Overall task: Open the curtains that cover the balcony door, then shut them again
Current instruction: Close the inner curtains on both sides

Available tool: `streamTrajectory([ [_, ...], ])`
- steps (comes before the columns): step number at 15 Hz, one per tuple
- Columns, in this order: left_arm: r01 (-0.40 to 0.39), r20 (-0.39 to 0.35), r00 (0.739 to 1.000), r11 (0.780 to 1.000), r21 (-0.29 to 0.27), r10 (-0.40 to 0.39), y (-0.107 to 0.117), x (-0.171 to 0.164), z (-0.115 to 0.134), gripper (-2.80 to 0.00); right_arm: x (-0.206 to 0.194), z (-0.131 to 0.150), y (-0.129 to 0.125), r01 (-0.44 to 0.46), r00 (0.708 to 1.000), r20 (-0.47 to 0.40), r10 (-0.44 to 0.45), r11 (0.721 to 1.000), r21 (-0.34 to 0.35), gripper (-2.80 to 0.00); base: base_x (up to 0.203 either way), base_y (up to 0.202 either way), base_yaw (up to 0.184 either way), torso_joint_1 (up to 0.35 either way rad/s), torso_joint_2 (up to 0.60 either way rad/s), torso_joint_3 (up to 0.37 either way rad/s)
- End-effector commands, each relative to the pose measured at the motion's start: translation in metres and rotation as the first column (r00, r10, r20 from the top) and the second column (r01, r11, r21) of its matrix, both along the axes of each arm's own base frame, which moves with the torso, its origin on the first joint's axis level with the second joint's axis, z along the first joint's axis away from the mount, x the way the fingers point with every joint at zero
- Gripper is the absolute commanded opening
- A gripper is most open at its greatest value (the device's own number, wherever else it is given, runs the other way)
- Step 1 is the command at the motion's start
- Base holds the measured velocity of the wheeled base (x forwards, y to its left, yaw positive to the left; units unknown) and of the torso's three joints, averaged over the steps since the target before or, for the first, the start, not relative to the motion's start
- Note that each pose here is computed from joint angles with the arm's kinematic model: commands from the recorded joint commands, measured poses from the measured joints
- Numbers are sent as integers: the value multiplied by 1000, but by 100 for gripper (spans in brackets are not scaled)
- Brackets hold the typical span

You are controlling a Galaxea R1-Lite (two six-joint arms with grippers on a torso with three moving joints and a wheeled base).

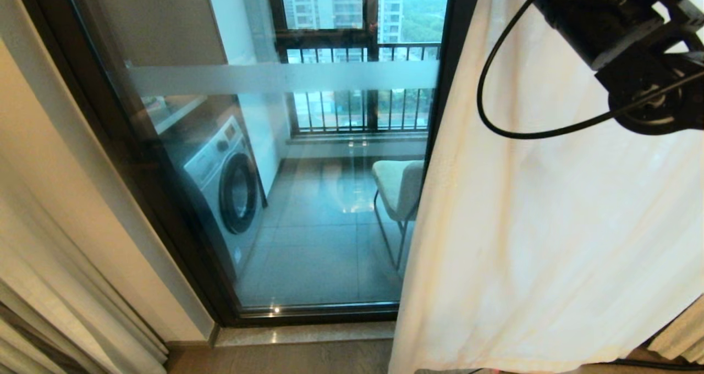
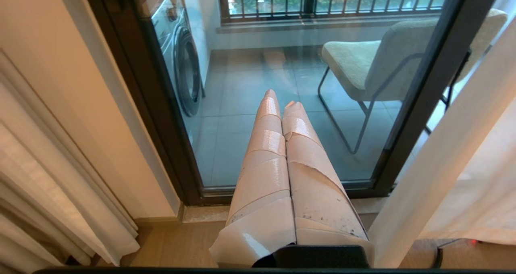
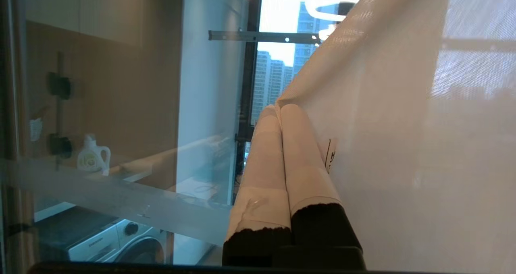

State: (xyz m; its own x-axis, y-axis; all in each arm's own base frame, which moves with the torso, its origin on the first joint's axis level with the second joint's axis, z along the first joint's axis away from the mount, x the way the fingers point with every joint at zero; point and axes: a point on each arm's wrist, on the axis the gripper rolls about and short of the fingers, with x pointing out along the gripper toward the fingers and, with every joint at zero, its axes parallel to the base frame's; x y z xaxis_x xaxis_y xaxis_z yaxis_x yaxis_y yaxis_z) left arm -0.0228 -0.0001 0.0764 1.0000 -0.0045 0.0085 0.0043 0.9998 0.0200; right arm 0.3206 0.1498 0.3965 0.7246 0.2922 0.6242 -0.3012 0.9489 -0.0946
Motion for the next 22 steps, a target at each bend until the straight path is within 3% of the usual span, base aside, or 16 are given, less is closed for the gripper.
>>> streamTrajectory([
  [1,0,1,1000,1000,0,0,0,0,0,-280,1,-1,2,4,1000,7,-4,1000,-12,-280,0,0,0,0,0,0],
  [3,0,1,1000,1000,0,0,0,0,0,-280,3,-5,7,-1,1000,4,2,999,-37,-280,0,0,0,0,0,0],
  [8,0,1,1000,1000,0,0,0,0,0,-280,9,-22,59,-72,997,8,74,991,-115,-280,0,0,0,0,0,0],
  [16,0,1,1000,1000,0,0,0,0,0,-280,-3,-79,181,-265,964,-51,260,938,-225,-280,0,0,0,0,0,0],
  [22,0,1,1000,1000,0,0,0,0,0,-280,-13,-103,211,-325,946,-87,313,912,-249,-280,0,0,0,0,0,0],
])
